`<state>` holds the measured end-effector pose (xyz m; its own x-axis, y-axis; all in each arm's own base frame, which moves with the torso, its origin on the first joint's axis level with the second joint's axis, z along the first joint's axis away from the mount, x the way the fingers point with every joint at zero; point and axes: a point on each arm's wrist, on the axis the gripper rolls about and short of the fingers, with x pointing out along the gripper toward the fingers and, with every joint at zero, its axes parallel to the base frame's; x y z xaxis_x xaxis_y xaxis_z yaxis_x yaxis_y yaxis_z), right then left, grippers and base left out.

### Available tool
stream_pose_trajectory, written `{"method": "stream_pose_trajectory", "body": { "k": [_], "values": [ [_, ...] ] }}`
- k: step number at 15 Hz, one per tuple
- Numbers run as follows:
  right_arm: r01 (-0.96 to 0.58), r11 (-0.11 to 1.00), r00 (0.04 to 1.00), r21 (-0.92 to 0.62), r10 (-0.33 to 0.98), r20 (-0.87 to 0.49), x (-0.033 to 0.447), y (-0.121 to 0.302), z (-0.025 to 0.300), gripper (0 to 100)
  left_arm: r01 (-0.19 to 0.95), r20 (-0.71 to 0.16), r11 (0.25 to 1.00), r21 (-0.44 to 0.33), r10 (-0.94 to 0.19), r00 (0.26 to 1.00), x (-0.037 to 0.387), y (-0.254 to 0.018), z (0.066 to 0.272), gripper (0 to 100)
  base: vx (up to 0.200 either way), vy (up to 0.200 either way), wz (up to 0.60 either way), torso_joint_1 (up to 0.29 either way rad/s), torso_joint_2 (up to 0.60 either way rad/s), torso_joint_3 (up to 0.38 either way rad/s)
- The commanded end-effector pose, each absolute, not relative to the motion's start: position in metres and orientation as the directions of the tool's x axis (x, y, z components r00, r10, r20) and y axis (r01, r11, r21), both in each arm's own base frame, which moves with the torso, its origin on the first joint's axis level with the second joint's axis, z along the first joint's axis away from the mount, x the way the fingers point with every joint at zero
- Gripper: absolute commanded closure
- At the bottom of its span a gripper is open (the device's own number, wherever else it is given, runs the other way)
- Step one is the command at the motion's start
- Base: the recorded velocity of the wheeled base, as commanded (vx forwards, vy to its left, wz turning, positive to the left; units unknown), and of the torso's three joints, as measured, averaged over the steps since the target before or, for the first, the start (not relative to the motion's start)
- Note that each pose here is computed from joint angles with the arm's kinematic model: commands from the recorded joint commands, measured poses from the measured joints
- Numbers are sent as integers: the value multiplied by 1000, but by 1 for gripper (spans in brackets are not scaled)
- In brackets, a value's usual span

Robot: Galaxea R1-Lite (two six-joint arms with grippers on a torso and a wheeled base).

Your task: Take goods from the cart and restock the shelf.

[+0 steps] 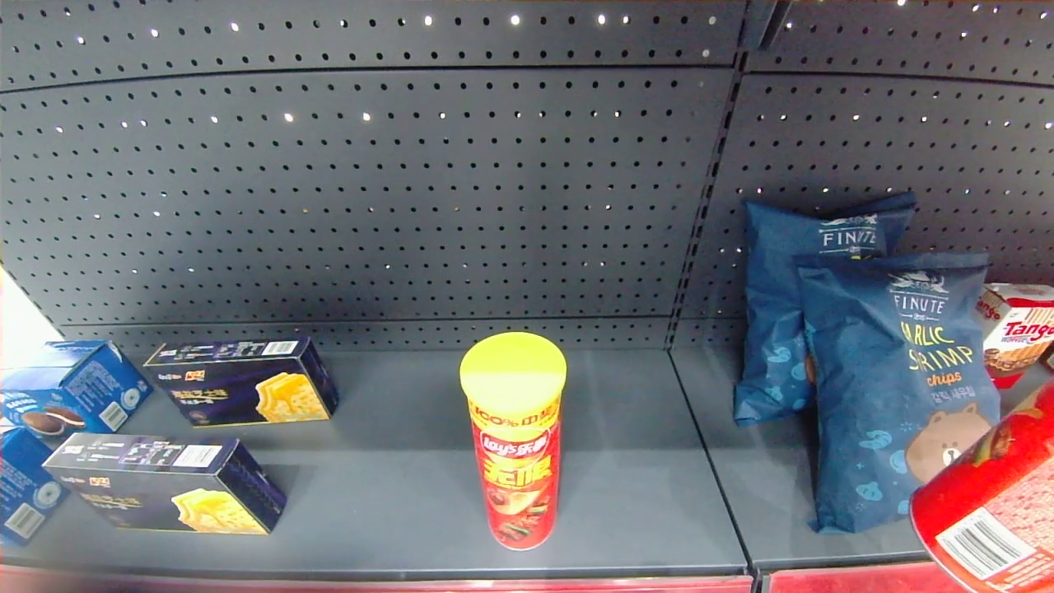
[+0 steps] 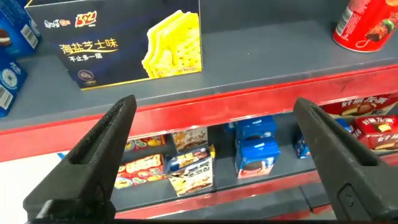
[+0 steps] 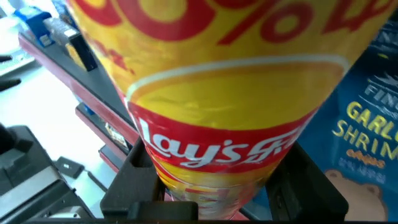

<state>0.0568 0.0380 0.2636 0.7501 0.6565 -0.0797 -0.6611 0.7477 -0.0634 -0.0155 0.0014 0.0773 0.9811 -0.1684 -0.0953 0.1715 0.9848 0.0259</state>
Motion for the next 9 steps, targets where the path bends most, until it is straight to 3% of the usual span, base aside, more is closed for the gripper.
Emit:
{"method": "stream_pose_trajectory", "body": {
  "k": [1, 9],
  "values": [
    [-694, 717, 716, -60, 681, -152, 72, 51, 258, 100, 171, -101, 985, 26, -167, 981, -15, 1, 77, 0, 0, 0, 0, 0, 0, 0],
    [-705, 709, 701, -11, 694, -165, 138, 98, 247, 100, 169, -99, 985, 23, -166, 981, -15, 1, 77, 0, 0, 0, 0, 0, 0, 0]
  ]
}}
